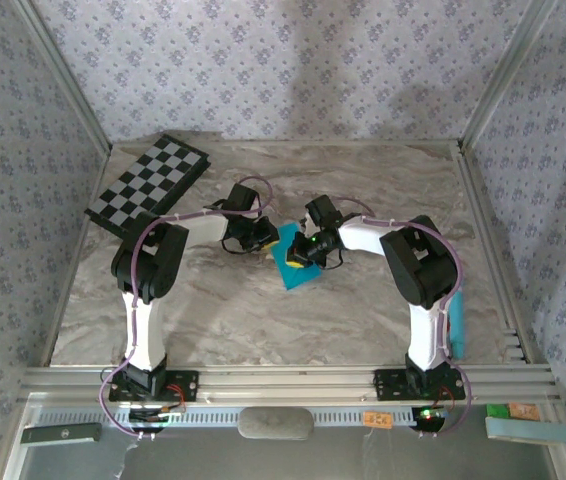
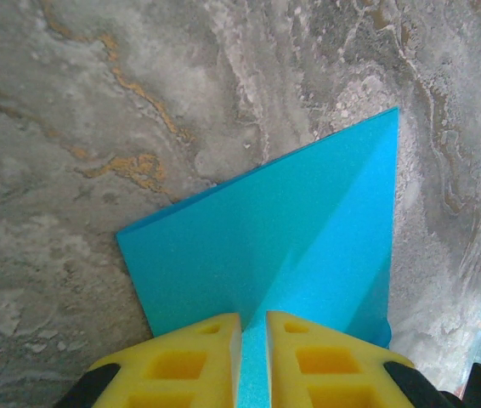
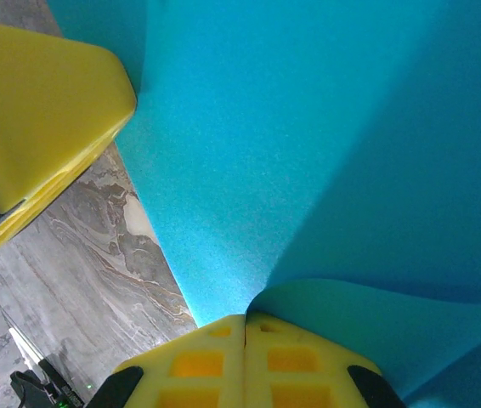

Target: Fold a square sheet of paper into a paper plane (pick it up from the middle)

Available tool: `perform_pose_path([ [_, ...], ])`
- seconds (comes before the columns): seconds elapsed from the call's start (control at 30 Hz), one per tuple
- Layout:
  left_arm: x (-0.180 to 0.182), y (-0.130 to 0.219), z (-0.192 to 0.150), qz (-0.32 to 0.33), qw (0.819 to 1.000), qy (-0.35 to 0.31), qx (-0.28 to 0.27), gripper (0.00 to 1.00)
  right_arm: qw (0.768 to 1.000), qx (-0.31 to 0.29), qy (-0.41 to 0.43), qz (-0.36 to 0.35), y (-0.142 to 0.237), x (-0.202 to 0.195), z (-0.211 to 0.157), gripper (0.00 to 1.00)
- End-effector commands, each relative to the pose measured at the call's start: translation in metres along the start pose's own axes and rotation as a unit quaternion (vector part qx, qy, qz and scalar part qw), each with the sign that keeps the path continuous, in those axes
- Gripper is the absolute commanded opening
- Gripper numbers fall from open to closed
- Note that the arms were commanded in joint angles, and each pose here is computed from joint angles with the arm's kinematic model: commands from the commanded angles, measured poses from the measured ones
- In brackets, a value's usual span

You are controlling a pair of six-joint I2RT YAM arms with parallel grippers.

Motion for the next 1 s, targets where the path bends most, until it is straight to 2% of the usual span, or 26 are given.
perform_pose_path([
  [0.0,0.022,-0.016,-0.015,0.032,0.999,0.019,0.036,0.17,1.0,0.011,-0.005,-0.023,-0.007,-0.01,-0.002,0.0],
  [0.43,0.017,-0.012,-0.012,0.027,0.999,0.016,0.032,0.17,0.999,0.019,-0.013,-0.033,-0.013,-0.016,-0.003,0.04],
  [0.67,0.0,0.001,0.0,0.011,1.0,0.01,0.016,0.19,0.999,0.026,-0.021,-0.042,-0.015,-0.021,-0.005,0.16],
  [0.97,-0.026,0.052,0.035,-0.016,0.999,0.007,-0.051,0.27,0.999,0.027,-0.023,-0.037,-0.012,-0.02,-0.005,0.3],
])
Point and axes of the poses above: each hand's point on the last joint's axis, 136 mm out from that joint toward the fingers, its own y axis back along the fingers, its own x axis along the line the jaws close on, z = x × y, the point moved 6 cm from there along y, back along the fingers
